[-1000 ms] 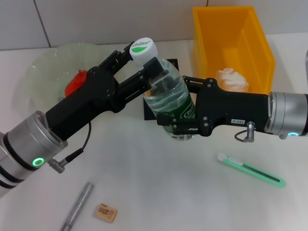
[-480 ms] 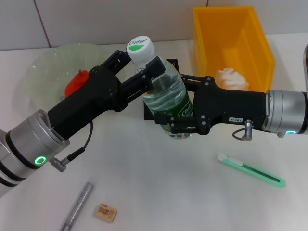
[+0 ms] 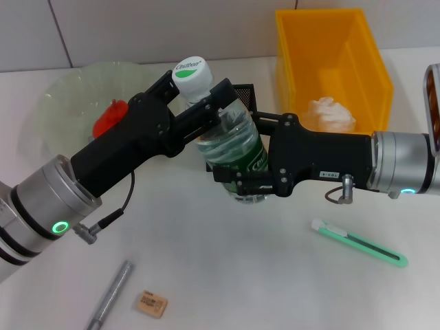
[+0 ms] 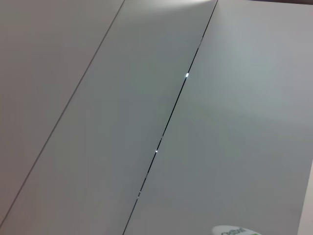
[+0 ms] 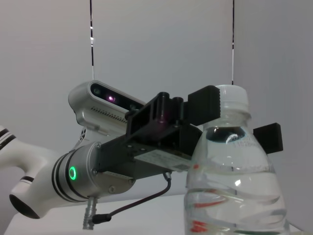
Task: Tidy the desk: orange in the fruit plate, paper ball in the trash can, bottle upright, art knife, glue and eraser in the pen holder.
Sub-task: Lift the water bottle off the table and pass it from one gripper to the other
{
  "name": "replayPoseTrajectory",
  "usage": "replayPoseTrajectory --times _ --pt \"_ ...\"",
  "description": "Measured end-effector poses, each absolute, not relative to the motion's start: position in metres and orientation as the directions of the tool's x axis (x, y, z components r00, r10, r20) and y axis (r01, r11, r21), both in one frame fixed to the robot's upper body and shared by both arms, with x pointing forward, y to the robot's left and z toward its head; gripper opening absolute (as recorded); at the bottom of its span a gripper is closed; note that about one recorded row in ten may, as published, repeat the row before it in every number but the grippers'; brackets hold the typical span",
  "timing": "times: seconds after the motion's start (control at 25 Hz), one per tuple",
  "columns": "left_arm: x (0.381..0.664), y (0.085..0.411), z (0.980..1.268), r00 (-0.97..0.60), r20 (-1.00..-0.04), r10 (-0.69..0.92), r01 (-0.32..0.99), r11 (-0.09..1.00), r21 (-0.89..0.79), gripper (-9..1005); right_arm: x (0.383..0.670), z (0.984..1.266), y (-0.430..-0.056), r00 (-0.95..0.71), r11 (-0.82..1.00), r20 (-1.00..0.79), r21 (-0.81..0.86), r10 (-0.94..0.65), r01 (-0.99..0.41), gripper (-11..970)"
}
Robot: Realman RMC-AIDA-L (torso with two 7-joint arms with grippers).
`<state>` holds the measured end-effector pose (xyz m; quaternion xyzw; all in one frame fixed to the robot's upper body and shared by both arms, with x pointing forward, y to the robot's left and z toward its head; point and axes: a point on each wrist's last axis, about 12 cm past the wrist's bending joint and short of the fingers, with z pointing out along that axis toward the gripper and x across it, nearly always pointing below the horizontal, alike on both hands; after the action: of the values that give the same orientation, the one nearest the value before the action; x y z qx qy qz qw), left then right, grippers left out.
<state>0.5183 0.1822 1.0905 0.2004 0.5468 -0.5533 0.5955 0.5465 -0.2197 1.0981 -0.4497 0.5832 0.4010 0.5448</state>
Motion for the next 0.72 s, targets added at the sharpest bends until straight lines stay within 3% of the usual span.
replayPoseTrajectory --times 0.72 --pt "0.5181 0.1803 1.0908 -0.163 -0.893 -0.419 0.892 0.324 -0.315 843 0.5472 1.0969 -0.2191 -0.008 0.283 -0.996 -0.016 -0.083 -0.959 761"
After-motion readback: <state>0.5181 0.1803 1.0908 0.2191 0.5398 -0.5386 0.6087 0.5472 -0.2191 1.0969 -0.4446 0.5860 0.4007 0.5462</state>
